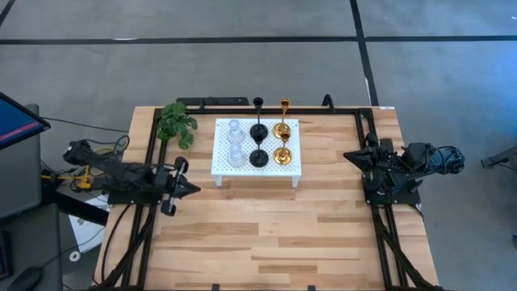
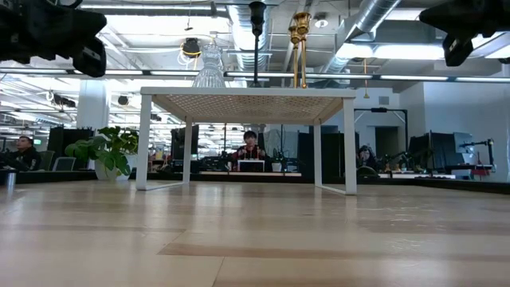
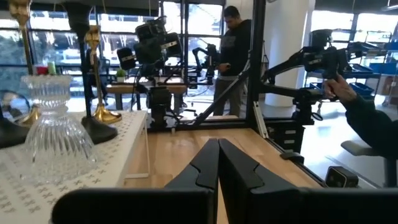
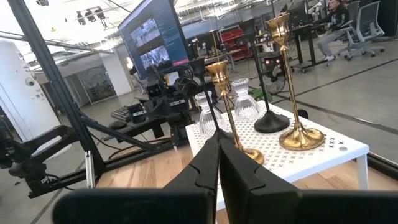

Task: Pick & Place candle stick holders
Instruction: Return to Home Position

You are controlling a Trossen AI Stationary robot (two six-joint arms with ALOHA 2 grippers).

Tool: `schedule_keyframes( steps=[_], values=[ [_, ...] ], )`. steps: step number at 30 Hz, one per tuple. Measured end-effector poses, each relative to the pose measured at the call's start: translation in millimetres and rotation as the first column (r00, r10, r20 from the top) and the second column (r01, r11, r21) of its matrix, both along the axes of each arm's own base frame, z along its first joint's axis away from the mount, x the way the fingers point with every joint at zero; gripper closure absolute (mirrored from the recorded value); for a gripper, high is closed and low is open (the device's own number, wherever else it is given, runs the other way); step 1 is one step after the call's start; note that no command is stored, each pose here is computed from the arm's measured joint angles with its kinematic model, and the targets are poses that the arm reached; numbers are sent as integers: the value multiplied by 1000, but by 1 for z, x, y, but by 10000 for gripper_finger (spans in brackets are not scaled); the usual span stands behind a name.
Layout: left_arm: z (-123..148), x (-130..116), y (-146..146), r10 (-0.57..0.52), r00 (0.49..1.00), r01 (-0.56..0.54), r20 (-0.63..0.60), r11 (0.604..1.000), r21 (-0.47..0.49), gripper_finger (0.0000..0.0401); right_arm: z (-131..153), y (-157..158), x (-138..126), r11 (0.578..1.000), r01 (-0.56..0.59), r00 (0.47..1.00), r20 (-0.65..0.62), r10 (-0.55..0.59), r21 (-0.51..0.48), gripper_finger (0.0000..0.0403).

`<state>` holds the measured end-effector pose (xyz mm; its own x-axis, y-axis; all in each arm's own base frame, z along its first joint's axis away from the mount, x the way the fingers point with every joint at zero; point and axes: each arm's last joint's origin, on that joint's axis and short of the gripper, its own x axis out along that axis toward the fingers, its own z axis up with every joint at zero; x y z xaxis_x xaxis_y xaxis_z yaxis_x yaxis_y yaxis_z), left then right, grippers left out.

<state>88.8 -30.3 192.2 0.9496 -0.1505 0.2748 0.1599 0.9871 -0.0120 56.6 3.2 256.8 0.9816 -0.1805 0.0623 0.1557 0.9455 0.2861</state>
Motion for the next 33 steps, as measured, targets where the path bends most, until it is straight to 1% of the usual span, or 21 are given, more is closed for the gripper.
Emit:
schedule_keyframes(
  steps=[7,12,24,29,33],
  values=[
    [-6,4,8,-34,997,30,-66,998,-53,394,0,0,0,1000,0,1000,1,0,4,398],
    [-7,5,10,-86,993,83,-80,996,-40,394,0,0,0,1000,0,1000,-1,0,3,398],
    [-9,6,14,-50,994,48,-94,998,-28,394,0,0,0,1000,2,1000,0,-2,4,398],
    [-9,6,14,-49,995,47,-92,999,-23,394,3,-2,-1,998,52,998,35,-53,21,398],
    [-9,6,14,-49,995,47,-92,999,-23,394,5,-2,-1,999,51,998,48,-51,5,398]
  ],
)
